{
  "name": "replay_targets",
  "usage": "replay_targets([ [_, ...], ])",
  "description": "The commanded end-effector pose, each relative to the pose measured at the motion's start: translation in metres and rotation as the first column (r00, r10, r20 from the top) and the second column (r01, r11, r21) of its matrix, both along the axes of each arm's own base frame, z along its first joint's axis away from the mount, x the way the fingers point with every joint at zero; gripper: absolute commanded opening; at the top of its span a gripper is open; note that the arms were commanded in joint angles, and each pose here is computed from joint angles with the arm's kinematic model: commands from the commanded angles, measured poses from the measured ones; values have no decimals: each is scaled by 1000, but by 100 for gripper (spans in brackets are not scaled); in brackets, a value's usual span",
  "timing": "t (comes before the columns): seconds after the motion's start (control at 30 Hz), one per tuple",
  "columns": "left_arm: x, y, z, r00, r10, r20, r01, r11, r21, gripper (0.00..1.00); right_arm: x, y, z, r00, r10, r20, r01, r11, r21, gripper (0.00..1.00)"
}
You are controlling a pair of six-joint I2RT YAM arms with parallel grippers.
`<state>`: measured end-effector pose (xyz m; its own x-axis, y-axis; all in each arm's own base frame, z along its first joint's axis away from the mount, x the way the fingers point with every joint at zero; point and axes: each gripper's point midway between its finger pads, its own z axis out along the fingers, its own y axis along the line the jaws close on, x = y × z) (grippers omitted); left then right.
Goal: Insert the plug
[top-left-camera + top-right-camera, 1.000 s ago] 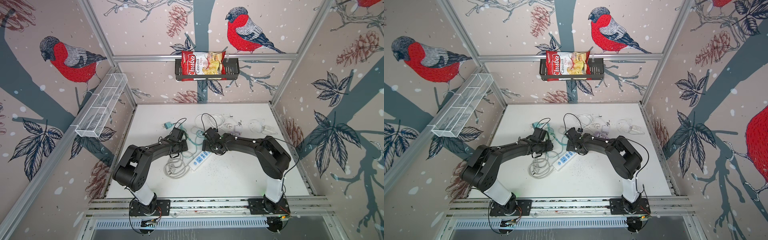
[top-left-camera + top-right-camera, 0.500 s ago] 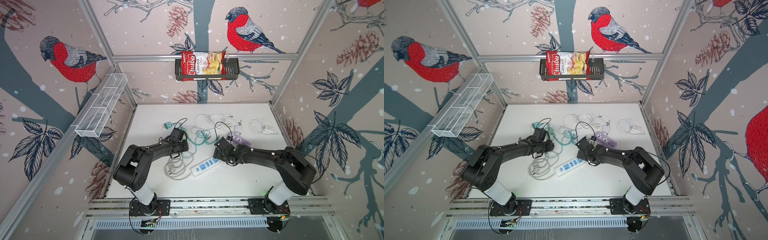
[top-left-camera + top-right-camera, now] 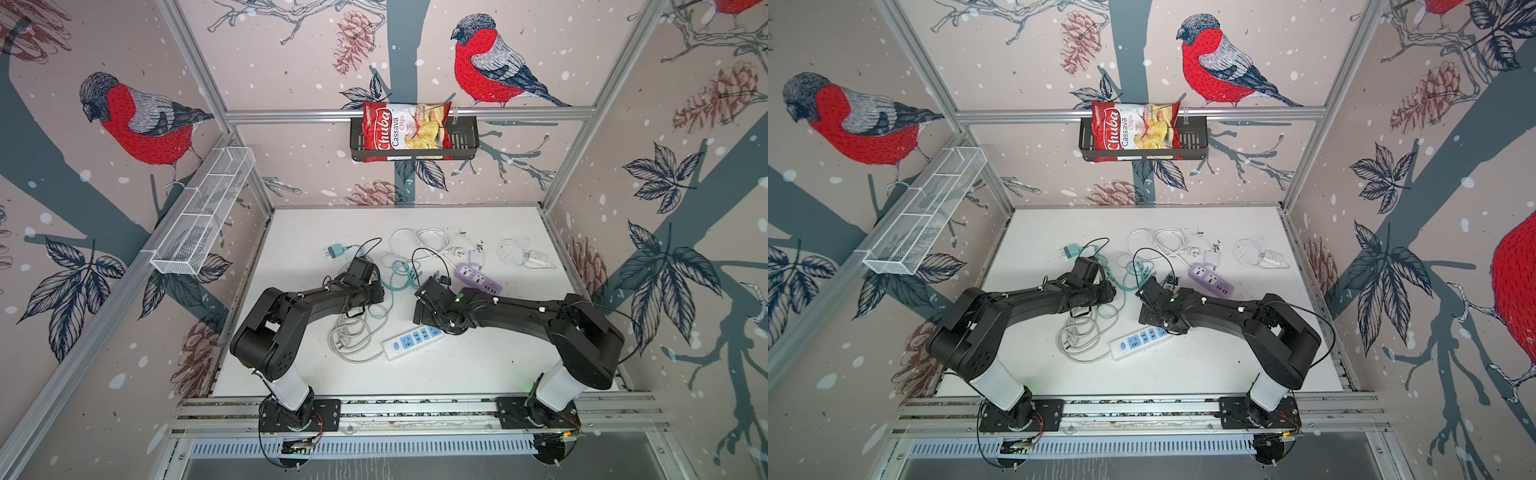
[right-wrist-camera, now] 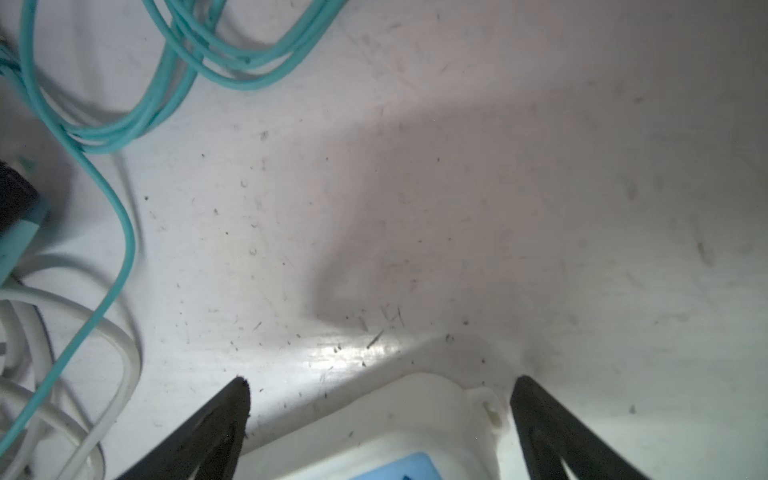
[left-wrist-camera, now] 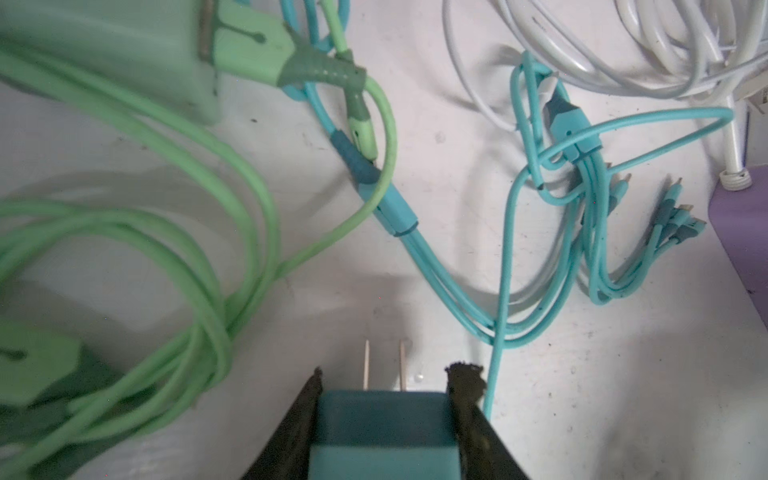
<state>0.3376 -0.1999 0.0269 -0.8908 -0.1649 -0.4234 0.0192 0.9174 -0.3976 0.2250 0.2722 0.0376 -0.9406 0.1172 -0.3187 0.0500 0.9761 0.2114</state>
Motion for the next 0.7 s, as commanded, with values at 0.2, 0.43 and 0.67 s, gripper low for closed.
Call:
replay_targets([
  [0.2, -13, -27, 19, 997, -79, -2, 79, 994, -79, 30, -4, -25, 10, 997, -48, 64, 50, 998, -34, 100],
  [0.43, -18, -43, 56, 989, -129, 68, 134, 988, -82, 29, 22, -35, 61, 978, -12, 207, 3, 999, 47, 100],
  [0.67, -36, -87, 89, 993, -58, 106, 82, 967, -240, 31, 26, -62, 90, 951, -56, 306, 14, 990, 138, 98],
])
